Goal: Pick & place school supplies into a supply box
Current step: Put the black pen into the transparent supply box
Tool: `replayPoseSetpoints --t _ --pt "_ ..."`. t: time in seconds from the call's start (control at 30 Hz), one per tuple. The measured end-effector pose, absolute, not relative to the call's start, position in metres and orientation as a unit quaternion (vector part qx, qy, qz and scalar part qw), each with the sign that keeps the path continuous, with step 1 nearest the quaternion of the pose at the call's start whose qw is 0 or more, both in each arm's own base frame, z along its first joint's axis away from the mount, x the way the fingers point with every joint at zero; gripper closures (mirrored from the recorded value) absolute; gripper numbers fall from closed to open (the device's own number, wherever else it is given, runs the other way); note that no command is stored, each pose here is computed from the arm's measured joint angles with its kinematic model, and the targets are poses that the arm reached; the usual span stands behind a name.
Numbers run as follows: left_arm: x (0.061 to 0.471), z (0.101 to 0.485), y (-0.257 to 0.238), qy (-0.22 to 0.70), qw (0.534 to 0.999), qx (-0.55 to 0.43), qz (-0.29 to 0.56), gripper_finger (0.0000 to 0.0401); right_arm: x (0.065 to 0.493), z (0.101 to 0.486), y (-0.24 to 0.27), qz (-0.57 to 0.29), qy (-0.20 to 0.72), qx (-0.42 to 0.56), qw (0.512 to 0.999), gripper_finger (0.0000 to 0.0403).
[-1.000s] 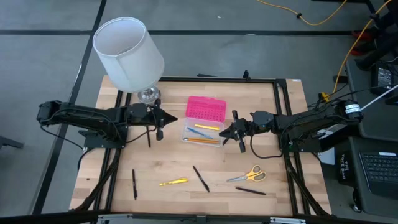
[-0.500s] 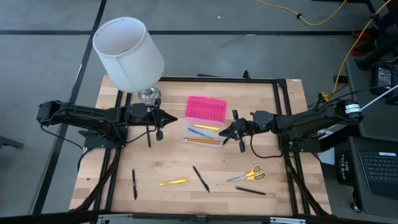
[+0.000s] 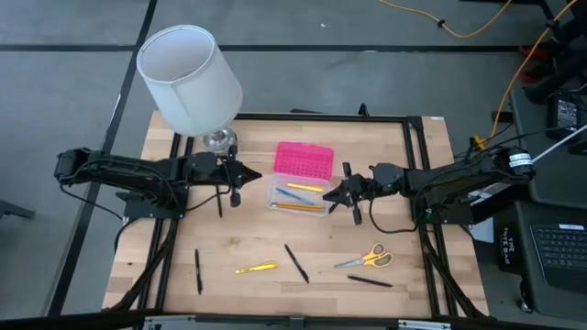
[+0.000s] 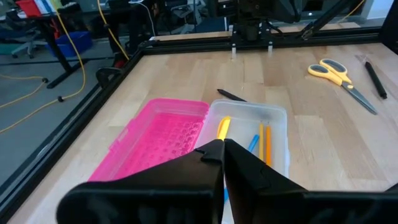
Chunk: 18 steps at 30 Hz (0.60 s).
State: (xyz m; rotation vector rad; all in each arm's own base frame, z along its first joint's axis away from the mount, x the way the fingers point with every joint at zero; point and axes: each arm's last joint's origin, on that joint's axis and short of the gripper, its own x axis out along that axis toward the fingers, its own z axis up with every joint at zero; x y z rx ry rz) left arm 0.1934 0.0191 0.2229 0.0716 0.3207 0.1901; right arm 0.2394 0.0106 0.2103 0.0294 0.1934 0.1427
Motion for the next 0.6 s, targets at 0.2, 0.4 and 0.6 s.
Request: replayPoseSetpoints --t 0.2,0.4,0.6 --pt "0.193 0.223 0.019 0.159 0.982 0.036 0.094 0.0397 0.245 0.216 0.011 0.079 0.162 0.018 0.983 0.0375" --pt "0.193 0.223 0.019 0.159 0.982 0.036 0.094 0.0399 0.252 0.240 0.013 0.080 0.246 0.022 0.966 0.0375" --pt "0.193 0.223 0.019 0.159 0.982 0.036 0.094 0.0398 0.251 0.255 0.030 0.102 0.293 0.014 0.951 0.0375"
